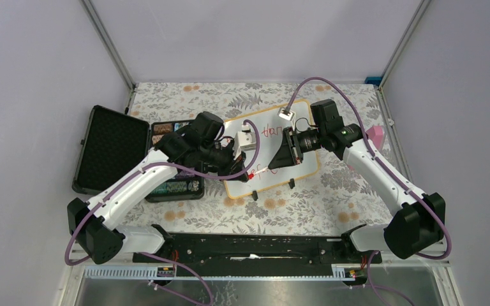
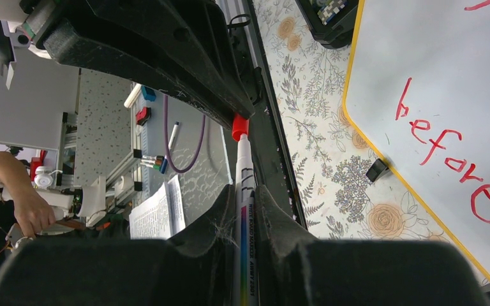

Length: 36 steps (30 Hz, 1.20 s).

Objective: Write a sentence on the whiteboard
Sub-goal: Close the whiteboard marker at the center of the board.

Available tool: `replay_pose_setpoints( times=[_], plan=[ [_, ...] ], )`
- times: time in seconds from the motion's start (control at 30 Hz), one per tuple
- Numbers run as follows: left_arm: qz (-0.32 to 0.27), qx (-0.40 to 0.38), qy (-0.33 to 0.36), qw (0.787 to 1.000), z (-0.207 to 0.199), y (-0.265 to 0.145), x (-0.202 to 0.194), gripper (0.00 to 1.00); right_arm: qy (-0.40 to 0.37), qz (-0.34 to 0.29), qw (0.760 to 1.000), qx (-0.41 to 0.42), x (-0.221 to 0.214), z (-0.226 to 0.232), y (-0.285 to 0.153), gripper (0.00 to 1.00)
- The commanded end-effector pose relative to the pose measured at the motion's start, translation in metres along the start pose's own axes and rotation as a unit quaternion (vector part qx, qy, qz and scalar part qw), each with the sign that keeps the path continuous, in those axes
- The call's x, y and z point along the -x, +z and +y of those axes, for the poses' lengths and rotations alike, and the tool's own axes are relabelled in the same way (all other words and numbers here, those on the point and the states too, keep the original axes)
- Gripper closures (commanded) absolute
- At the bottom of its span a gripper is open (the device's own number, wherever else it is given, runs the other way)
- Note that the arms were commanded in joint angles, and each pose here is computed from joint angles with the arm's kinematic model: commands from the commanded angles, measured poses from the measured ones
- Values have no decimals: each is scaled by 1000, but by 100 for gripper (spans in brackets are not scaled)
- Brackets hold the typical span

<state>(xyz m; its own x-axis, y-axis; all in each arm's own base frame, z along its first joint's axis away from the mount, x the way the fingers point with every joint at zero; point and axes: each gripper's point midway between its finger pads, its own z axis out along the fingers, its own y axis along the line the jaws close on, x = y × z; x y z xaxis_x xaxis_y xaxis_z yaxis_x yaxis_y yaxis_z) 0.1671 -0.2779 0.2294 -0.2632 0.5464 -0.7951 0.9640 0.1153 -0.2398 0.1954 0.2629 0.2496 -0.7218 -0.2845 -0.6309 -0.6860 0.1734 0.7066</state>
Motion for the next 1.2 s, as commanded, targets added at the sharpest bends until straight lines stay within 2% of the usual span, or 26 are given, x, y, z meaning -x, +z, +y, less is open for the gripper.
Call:
replay_pose_setpoints(
  times=[0.0, 0.27, 0.73, 1.17],
  plan=[
    [-44, -7, 31, 999, -6, -9, 30, 100, -22, -4, 1000, 4, 7, 7, 0, 100],
    [-50, 3, 25, 998, -1, -9, 38, 100, -28, 1, 999, 16, 6, 14, 3, 100],
    [-43, -26, 42, 998, -11, 0, 40, 100, -21, 14, 999, 23, 2, 13, 10, 100],
    [-51, 4, 43, 998, -2, -3, 52, 100, -1, 27, 999, 35, -7, 11, 18, 100]
  ],
)
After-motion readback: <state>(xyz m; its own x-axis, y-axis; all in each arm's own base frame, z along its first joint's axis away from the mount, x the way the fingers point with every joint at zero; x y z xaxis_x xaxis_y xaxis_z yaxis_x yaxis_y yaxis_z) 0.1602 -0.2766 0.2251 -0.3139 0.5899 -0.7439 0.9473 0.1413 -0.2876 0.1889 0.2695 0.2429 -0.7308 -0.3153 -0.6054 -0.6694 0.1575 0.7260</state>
